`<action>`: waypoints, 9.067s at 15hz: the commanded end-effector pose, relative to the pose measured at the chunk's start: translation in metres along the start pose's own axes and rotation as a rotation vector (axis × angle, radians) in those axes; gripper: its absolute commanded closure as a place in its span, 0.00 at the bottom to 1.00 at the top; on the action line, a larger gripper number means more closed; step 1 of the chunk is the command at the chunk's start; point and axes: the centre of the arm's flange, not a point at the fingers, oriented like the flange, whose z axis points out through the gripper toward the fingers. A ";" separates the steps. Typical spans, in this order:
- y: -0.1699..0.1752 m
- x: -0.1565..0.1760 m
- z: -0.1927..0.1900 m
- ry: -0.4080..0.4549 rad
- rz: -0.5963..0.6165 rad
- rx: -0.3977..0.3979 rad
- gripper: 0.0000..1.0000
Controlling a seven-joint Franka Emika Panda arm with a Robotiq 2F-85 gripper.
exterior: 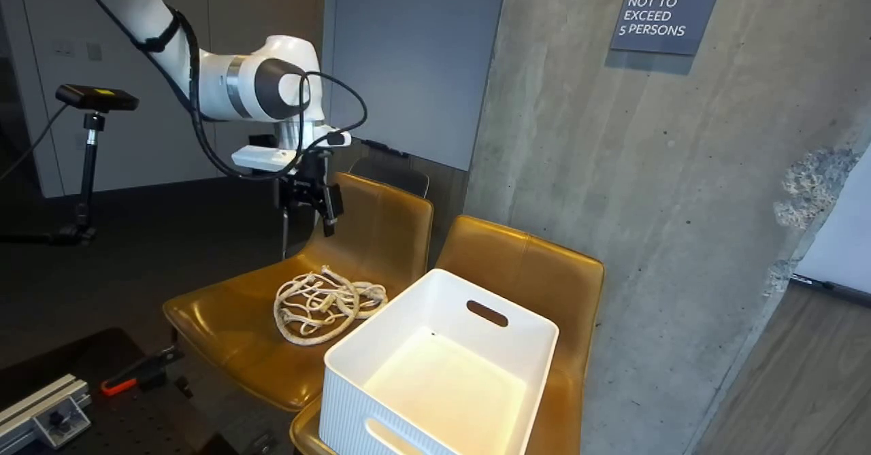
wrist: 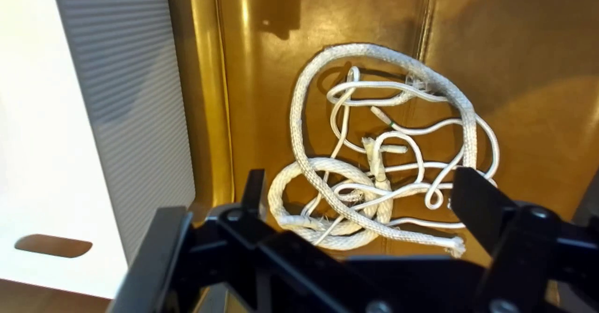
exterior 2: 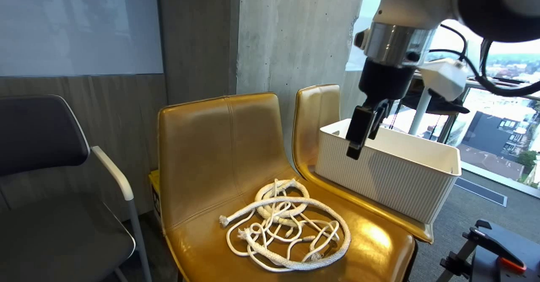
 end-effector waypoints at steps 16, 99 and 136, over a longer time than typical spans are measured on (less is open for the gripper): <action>-0.073 0.165 0.220 0.085 -0.476 0.014 0.00; 0.324 0.037 -0.176 -0.013 0.154 -0.125 1.00; 0.298 -0.050 0.041 0.071 0.213 -0.154 0.73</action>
